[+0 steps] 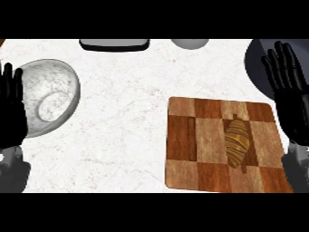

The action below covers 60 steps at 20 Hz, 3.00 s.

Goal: Pick the croissant from the cutting board and place it in the pot

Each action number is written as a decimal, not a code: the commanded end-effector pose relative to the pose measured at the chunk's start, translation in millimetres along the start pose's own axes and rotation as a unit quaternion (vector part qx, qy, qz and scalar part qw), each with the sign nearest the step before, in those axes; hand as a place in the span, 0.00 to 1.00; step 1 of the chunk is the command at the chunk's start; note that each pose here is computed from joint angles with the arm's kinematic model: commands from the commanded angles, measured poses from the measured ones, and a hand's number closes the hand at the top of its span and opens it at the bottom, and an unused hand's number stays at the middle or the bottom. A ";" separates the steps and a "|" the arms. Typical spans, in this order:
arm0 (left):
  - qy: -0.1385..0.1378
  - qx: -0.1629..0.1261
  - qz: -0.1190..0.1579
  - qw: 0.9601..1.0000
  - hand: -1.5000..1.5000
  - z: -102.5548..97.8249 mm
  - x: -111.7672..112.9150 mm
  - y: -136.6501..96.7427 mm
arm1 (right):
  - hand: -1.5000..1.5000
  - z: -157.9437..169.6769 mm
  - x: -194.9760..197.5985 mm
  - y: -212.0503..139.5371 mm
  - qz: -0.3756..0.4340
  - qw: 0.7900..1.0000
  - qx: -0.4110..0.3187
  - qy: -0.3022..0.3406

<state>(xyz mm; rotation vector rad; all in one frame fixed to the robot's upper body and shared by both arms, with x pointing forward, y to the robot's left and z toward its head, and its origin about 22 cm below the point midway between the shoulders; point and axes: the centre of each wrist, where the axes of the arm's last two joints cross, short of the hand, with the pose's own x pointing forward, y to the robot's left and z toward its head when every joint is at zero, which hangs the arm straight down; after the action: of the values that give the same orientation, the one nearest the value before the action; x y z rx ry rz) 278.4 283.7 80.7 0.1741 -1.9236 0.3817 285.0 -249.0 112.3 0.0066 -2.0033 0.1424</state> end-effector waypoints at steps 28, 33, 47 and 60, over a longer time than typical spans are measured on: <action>0.148 -0.096 -0.121 0.977 0.50 8.8 -5.3 6.1 | 0.00 16.9 -13.3 -145.2 0.314 0.902 0.249 0.161; 0.148 -0.086 -0.113 0.979 0.50 -8.3 3.7 -8.2 | 0.00 -0.1 -5.7 -86.4 0.374 0.847 0.320 0.201; 0.145 -0.090 -0.117 0.978 0.50 -9.2 1.1 -7.9 | 0.00 26.5 -12.2 -40.0 0.367 0.822 0.345 0.265; 0.146 -0.094 -0.120 0.977 0.50 2.4 1.4 5.8 | 0.00 34.5 -50.3 -24.2 0.397 0.808 0.327 0.287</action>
<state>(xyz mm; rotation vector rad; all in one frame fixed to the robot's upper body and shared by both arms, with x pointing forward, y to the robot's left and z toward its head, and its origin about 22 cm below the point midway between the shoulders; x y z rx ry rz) 281.1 279.5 81.8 0.1994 -1.6163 0.0695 281.6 -280.3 60.2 -0.4042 -1.1435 1.2211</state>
